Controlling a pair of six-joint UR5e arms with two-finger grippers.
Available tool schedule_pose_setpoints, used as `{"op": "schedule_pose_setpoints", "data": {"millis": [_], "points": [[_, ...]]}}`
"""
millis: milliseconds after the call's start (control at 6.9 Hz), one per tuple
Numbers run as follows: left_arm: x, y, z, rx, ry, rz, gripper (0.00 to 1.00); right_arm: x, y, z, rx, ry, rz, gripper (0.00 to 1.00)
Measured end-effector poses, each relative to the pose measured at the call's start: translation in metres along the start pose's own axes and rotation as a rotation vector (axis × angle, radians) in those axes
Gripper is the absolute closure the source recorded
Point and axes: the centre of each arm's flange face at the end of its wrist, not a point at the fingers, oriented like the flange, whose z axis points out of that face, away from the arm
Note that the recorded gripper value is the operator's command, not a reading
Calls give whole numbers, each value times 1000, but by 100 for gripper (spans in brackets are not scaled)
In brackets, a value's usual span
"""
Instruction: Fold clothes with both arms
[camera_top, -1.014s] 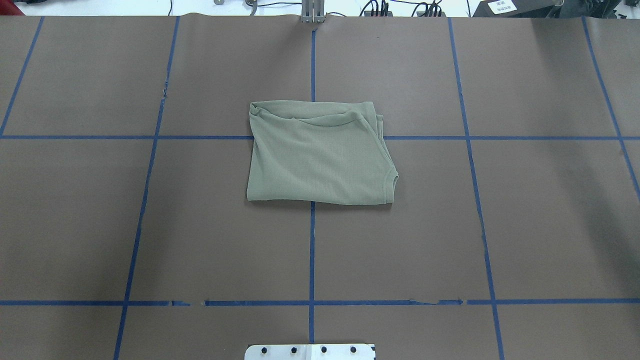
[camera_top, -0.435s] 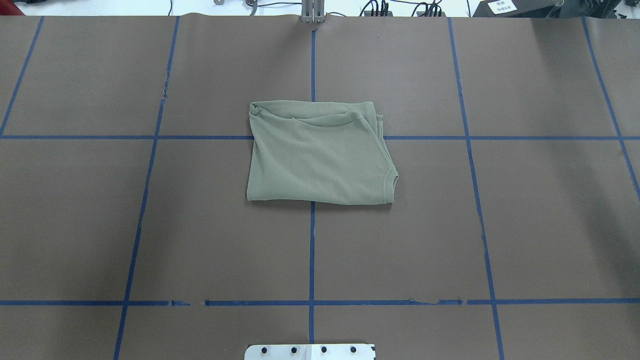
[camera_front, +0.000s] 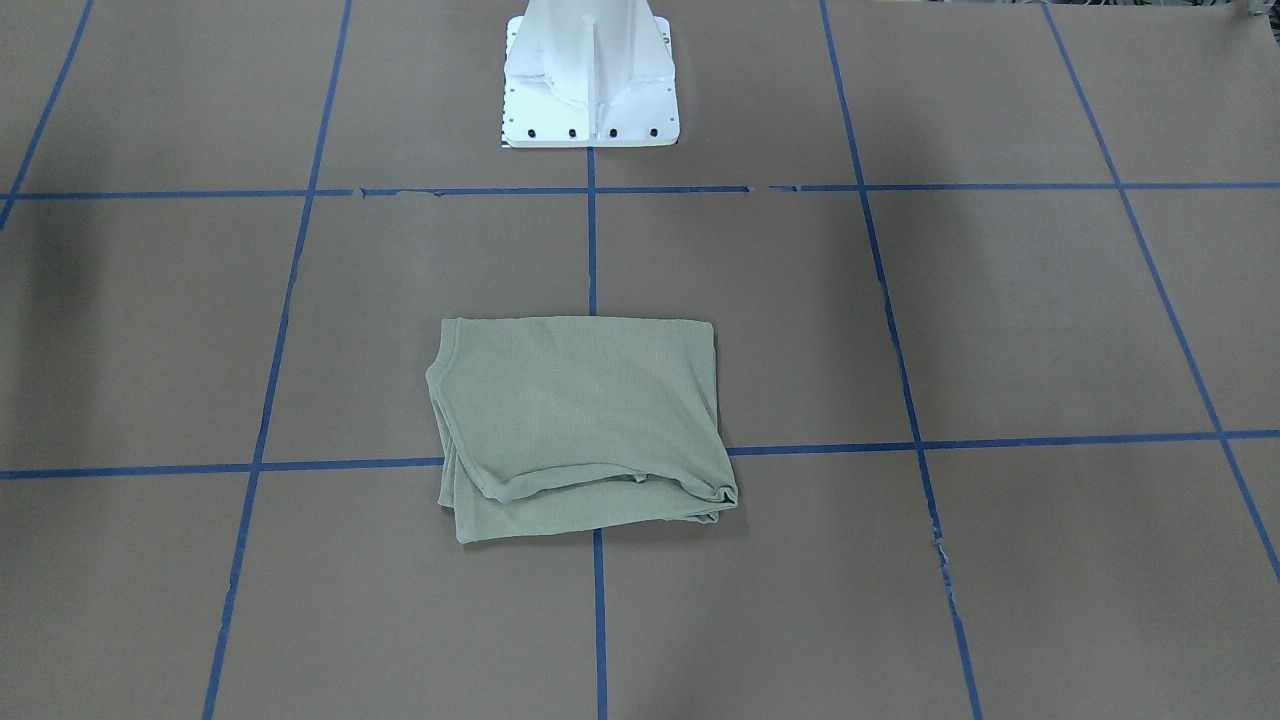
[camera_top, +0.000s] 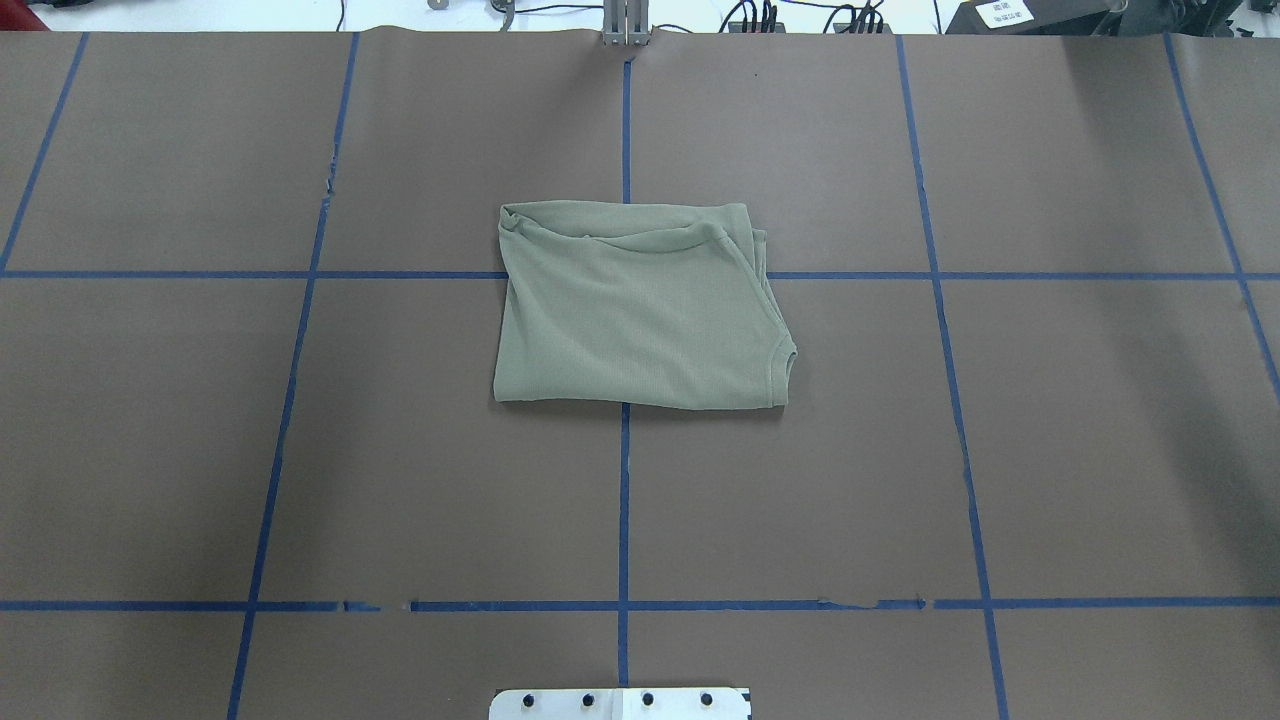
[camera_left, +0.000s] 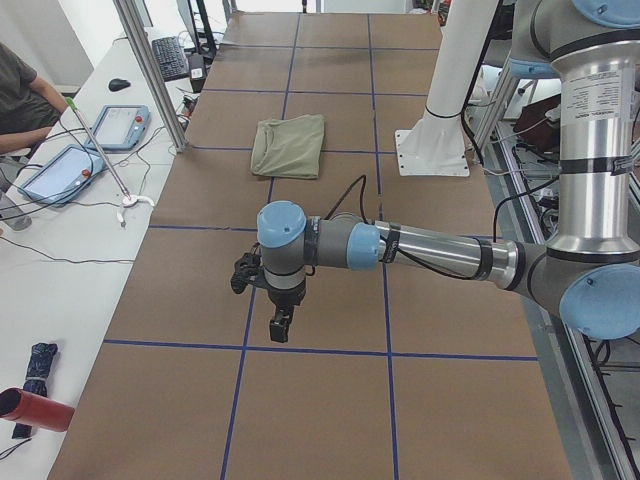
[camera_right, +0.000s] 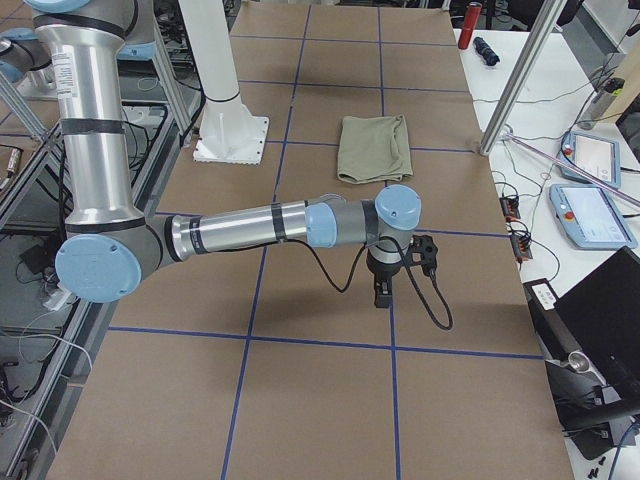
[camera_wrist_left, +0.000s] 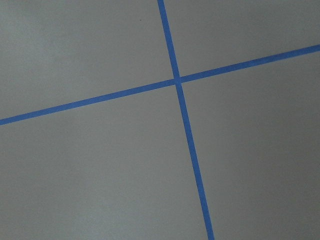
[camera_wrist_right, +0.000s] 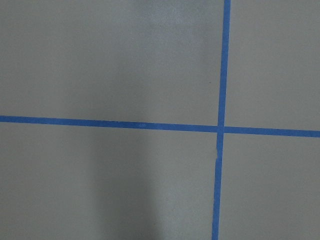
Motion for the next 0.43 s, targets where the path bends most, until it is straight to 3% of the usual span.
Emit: {"op": "schedule_pose_setpoints", "data": {"millis": [435], "points": [[-3, 1, 4, -8, -1, -7, 0, 3, 1, 2, -4, 7, 3, 0]]}}
